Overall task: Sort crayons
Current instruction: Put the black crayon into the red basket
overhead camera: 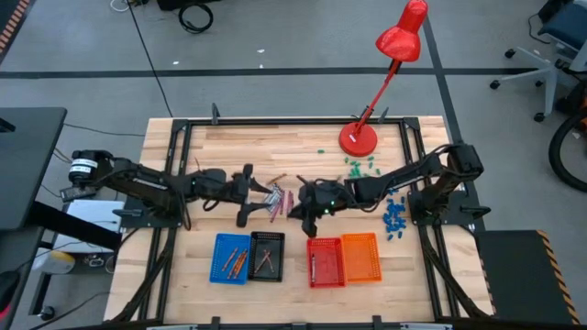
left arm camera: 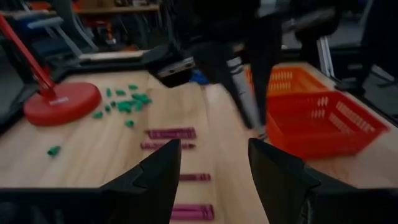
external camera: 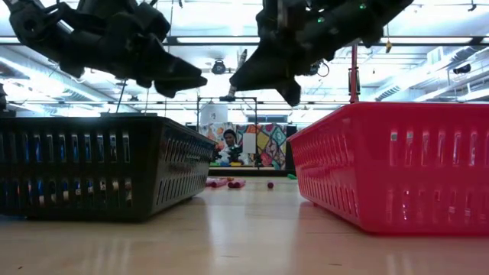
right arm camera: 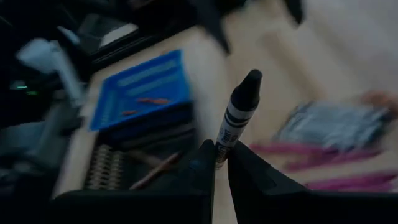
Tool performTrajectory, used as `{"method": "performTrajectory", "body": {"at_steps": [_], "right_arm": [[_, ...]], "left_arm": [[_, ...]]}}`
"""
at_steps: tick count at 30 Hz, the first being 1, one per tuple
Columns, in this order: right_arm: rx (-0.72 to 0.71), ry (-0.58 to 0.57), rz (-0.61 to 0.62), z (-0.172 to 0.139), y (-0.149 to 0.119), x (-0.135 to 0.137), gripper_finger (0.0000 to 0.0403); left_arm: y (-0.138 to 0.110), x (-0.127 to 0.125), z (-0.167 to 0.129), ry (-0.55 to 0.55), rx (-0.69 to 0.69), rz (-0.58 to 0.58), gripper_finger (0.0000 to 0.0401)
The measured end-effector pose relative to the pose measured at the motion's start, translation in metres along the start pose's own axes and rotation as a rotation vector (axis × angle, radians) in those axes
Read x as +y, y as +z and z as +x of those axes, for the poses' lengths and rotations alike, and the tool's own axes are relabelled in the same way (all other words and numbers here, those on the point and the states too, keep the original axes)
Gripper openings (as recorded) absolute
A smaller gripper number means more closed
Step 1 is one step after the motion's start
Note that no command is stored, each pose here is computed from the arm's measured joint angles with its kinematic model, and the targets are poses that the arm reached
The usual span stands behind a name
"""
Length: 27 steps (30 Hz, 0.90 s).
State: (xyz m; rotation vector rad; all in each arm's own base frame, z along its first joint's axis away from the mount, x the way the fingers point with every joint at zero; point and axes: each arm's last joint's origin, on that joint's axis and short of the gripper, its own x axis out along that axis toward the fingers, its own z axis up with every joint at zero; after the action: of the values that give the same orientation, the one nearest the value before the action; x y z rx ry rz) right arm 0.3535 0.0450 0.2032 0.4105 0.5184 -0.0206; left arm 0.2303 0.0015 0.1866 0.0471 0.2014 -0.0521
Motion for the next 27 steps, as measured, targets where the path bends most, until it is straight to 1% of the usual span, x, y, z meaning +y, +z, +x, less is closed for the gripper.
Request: {"method": "performTrajectory", "body": {"at_steps": [7,11,15,22,27], "right_arm": [[0.129,0.044,0.152,-0.002,-0.024,0.026,0.0039],[0.201,0.051,0.239,-0.005,-0.04,0.044,0.0039],[0.259,0.016,0.328,-0.01,-0.054,0.056,0.0039],[0.334,-0.026,0.453,-0.017,-0.074,0.073,0.0039],[0.408,-0.078,0.542,-0.023,-0.086,0.079,0.0039]], "left_arm": [[-0.002,-0.002,0.0,-0.005,0.023,-0.025,0.0201],[-0.005,-0.001,0.0,0.02,0.048,-0.037,0.0201],[-0.007,0.0,0.0,0.056,0.07,-0.045,0.0201],[-0.011,0.0,-0.001,0.059,0.116,-0.081,0.0201],[-0.013,0.0,-0.001,0.06,0.14,-0.1,0.0201]]}}
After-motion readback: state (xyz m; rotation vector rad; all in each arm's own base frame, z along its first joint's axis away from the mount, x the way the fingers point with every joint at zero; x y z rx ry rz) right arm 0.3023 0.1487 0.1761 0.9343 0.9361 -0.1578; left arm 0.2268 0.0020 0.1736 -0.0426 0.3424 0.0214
